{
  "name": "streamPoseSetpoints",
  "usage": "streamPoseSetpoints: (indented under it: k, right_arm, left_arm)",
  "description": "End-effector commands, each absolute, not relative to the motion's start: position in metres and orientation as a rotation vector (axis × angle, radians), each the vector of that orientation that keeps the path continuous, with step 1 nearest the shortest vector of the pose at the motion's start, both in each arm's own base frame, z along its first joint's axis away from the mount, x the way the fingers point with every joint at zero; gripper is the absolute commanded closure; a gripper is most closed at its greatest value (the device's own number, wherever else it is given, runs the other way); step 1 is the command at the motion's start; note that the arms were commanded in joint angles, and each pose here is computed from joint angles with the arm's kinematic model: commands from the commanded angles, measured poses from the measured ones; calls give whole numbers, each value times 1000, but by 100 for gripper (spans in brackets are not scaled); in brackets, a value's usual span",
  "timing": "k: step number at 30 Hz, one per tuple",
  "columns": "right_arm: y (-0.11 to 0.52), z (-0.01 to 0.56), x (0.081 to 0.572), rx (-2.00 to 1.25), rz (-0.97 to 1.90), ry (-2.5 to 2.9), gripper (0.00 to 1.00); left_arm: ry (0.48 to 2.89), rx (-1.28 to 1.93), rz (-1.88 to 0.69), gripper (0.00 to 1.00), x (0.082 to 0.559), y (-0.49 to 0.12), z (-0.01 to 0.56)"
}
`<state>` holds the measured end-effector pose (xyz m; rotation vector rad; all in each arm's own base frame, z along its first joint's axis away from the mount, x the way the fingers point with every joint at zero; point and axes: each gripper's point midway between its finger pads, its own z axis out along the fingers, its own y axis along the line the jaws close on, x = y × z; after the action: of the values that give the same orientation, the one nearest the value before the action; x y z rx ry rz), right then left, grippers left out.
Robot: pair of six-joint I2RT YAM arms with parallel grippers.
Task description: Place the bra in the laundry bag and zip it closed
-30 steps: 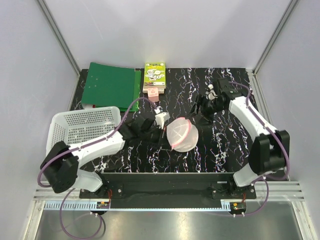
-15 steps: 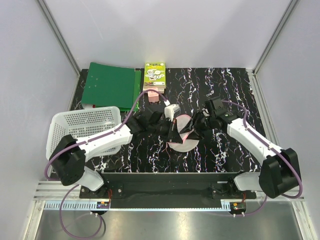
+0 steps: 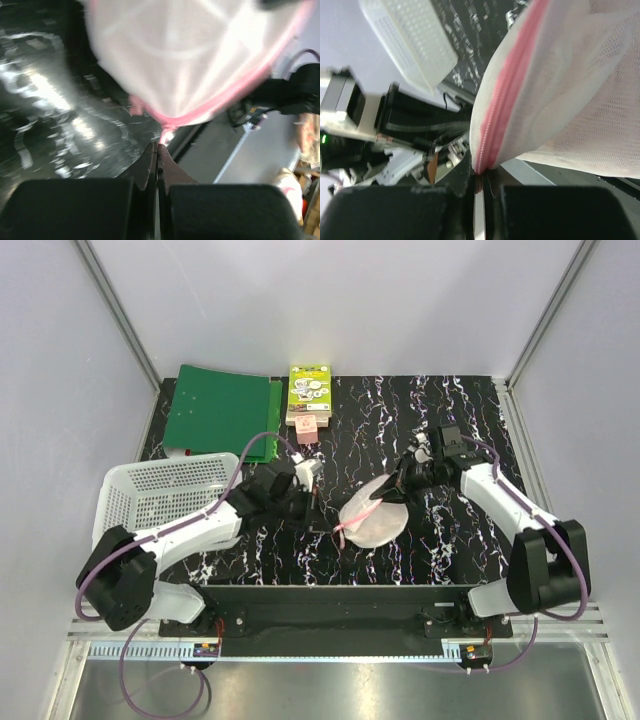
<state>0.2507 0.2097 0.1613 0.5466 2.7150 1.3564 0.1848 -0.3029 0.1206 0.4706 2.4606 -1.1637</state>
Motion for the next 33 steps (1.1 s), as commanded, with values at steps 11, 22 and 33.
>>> streamPoseSetpoints:
  k: [11,22,33]
  right_arm:
    - [199,184,276,121,1253,2721,72]
    - [171,194,251,248,973,2744,34]
    - [204,200,214,85,821,2637,23]
  left_arm:
    - [2584,406,-611,100,266,-243,127]
    - [2427,524,-815,70,204,-286,179]
    - [2311,516,-1024,50,159,-299,189]
